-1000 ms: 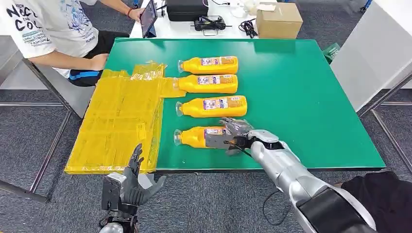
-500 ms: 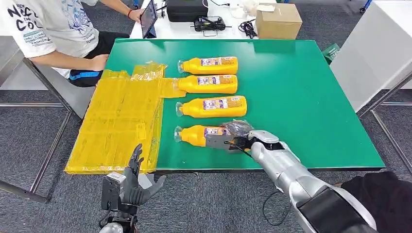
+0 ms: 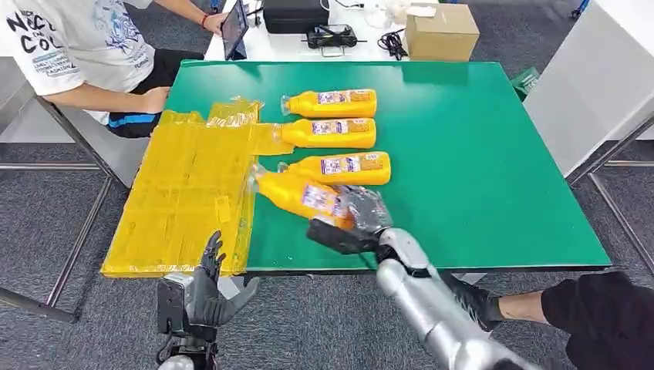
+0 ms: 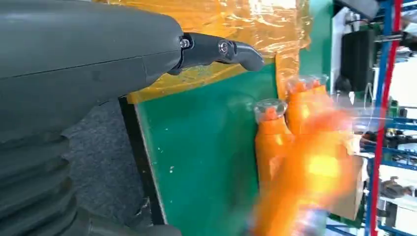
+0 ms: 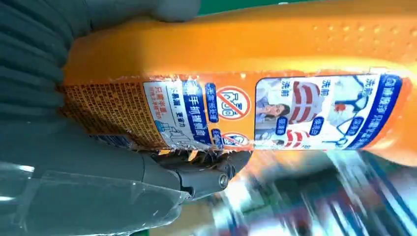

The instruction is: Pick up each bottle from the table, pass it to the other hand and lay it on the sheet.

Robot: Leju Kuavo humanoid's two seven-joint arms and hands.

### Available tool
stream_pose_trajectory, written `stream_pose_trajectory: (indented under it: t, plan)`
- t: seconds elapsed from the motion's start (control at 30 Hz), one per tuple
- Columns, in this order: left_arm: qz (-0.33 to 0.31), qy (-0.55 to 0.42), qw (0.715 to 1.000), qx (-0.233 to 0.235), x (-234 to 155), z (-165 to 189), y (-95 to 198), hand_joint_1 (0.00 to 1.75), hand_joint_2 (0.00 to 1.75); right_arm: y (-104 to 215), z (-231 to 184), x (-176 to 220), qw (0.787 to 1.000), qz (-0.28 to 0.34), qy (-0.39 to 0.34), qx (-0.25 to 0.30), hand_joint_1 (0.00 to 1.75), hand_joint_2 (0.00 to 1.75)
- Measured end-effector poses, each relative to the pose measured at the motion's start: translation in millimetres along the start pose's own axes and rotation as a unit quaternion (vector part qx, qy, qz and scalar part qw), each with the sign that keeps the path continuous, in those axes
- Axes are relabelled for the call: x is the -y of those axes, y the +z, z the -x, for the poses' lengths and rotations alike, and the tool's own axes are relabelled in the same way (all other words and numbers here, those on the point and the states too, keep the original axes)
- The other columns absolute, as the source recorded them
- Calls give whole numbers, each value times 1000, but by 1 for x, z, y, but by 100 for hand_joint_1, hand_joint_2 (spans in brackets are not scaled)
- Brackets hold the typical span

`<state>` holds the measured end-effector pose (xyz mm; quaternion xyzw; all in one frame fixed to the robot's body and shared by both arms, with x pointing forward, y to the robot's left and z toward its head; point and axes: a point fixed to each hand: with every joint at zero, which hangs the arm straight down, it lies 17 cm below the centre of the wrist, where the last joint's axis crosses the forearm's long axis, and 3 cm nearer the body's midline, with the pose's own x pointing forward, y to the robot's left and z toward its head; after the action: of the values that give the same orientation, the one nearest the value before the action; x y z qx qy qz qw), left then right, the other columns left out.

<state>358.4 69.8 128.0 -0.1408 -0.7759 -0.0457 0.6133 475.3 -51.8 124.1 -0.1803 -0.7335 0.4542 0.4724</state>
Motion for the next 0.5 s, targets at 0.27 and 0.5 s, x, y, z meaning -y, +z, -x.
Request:
stream_pose_trajectory:
  t: [0.27, 0.5]
  plan:
    - [-7, 45, 999, -7, 0, -1, -2, 0, 175, 50, -71, 171, 951, 285, -91, 78, 175, 175]
    - [-2, 47, 999, -6, 3, -2, -2, 0, 175, 79, -63, 205, 932, 344, -93, 62, 175, 175]
